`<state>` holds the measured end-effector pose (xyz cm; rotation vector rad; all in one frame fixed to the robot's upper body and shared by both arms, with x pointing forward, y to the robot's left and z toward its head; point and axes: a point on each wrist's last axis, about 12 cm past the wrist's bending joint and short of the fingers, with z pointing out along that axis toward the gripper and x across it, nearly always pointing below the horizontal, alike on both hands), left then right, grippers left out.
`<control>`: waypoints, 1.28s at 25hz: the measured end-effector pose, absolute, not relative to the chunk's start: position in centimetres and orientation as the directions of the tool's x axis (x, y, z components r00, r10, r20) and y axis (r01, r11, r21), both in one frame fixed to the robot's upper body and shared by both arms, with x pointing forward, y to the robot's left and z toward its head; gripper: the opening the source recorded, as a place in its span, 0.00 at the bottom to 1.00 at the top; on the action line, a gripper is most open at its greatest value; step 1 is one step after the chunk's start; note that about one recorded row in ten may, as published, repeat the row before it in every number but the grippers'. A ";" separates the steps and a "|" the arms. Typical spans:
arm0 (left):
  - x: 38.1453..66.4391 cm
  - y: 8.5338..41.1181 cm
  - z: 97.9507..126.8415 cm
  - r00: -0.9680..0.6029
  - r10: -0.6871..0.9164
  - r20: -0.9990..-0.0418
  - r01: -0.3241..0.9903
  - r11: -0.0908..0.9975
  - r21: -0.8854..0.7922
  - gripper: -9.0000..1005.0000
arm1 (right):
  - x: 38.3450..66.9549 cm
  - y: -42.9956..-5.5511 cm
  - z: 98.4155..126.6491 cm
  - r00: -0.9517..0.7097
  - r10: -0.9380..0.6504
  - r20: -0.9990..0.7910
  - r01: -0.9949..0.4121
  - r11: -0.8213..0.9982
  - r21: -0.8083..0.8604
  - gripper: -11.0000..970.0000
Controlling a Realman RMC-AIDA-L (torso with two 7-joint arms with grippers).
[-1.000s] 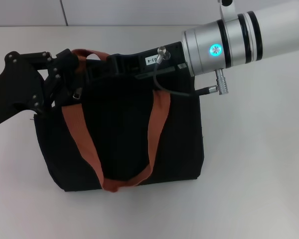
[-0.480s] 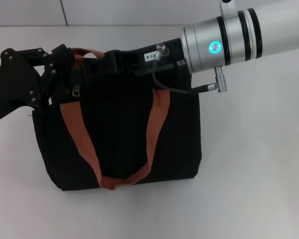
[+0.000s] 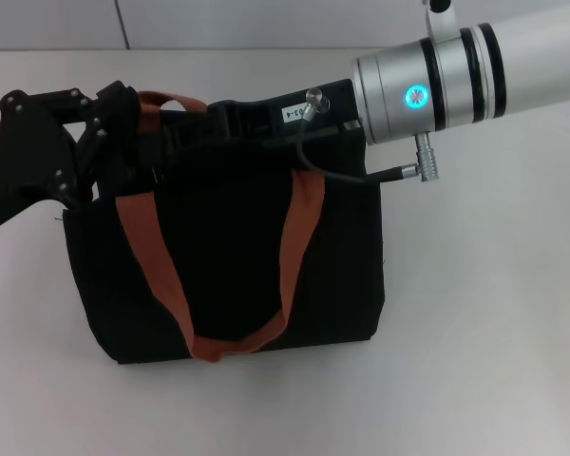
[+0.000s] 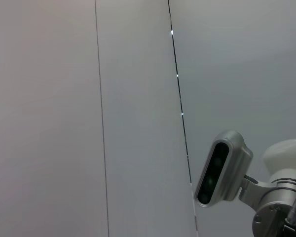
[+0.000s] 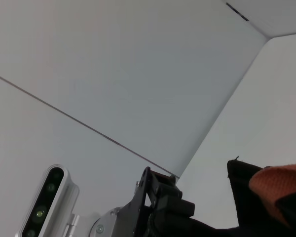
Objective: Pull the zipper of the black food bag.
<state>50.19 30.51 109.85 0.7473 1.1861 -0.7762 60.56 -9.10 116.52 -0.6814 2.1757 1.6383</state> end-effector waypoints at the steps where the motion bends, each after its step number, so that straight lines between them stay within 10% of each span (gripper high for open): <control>1: 50.2 30.5 109.8 0.192 -0.130 -0.973 0.841 0.533 0.095 0.04 | 60.6 -9.1 116.6 -0.829 -0.176 -0.531 -0.559 0.223 0.799 0.35; 32: 50.3 30.7 110.0 0.198 -0.134 -0.971 0.837 0.538 0.096 0.04 | 61.1 -9.0 117.7 -0.740 -0.243 -0.627 -0.672 0.267 0.690 0.27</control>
